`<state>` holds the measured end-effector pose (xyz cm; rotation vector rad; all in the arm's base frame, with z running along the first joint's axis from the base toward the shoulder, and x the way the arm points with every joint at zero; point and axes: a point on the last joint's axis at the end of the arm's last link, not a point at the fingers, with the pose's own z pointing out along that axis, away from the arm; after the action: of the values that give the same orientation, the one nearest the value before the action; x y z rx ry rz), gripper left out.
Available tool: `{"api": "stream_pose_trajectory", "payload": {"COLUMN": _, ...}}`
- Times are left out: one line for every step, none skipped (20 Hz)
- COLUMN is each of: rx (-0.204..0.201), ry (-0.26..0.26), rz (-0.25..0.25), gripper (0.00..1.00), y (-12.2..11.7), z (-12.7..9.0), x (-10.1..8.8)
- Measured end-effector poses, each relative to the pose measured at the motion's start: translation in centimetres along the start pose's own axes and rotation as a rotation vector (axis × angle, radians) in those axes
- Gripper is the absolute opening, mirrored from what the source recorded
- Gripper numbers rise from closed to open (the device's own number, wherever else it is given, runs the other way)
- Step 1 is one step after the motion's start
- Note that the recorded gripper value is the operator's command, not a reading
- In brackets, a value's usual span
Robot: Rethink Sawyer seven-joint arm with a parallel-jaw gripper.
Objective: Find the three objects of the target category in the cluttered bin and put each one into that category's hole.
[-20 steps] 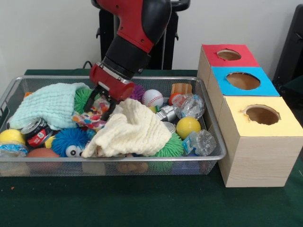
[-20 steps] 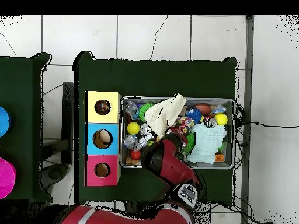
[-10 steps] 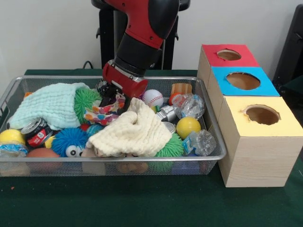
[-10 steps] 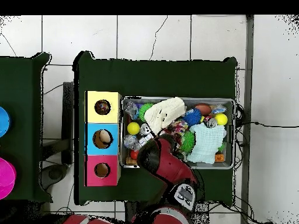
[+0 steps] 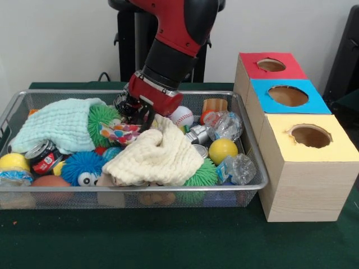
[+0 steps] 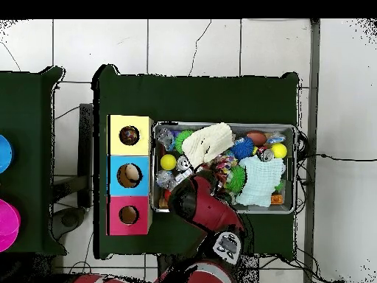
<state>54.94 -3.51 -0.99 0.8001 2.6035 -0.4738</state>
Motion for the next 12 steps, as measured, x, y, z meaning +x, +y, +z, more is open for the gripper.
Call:
{"api": "stream_pose_trajectory", "payload": {"rx": 0.000, "ry": -0.007, "rz": -0.005, "gripper": 0.00, "y": 0.1, "z": -0.1, "x": 0.0}}
{"api": "stream_pose_trajectory", "payload": {"rx": 0.002, "ry": -0.021, "rz": -0.015, "gripper": 0.00, "y": 0.2, "z": -0.4, "x": -0.1}}
{"api": "stream_pose_trajectory", "payload": {"rx": 0.005, "ry": -0.042, "rz": -0.027, "gripper": 0.00, "y": 0.3, "z": -0.8, "x": -0.2}}
{"api": "stream_pose_trajectory", "payload": {"rx": 0.008, "ry": -0.069, "rz": -0.041, "gripper": 0.00, "y": 0.4, "z": -1.3, "x": -0.4}}
{"api": "stream_pose_trajectory", "payload": {"rx": 0.013, "ry": -0.101, "rz": -0.056, "gripper": 0.00, "y": 0.6, "z": -1.9, "x": -0.7}}
{"api": "stream_pose_trajectory", "payload": {"rx": 0.018, "ry": -0.145, "rz": -0.074, "gripper": 0.00, "y": 0.8, "z": -2.8, "x": -1.2}}
{"api": "stream_pose_trajectory", "payload": {"rx": 0.025, "ry": -0.218, "rz": -0.099, "gripper": 0.00, "y": 1.4, "z": -4.6, "x": -2.0}}
{"api": "stream_pose_trajectory", "payload": {"rx": 0.027, "ry": -0.238, "rz": -0.104, "gripper": 0.00, "y": 1.6, "z": -5.3, "x": -2.3}}
{"api": "stream_pose_trajectory", "payload": {"rx": 0.029, "ry": -0.266, "rz": -0.114, "gripper": 0.00, "y": 2.0, "z": -6.4, "x": -2.8}}
{"api": "stream_pose_trajectory", "payload": {"rx": 0.029, "ry": -0.276, "rz": -0.117, "gripper": 0.00, "y": 2.1, "z": -6.8, "x": -2.9}}
{"api": "stream_pose_trajectory", "payload": {"rx": 0.028, "ry": -0.290, "rz": -0.122, "gripper": 0.00, "y": 2.3, "z": -7.5, "x": -3.2}}
{"api": "stream_pose_trajectory", "payload": {"rx": 0.020, "ry": -0.325, "rz": -0.131, "gripper": 0.00, "y": 2.9, "z": -9.7, "x": -4.0}}
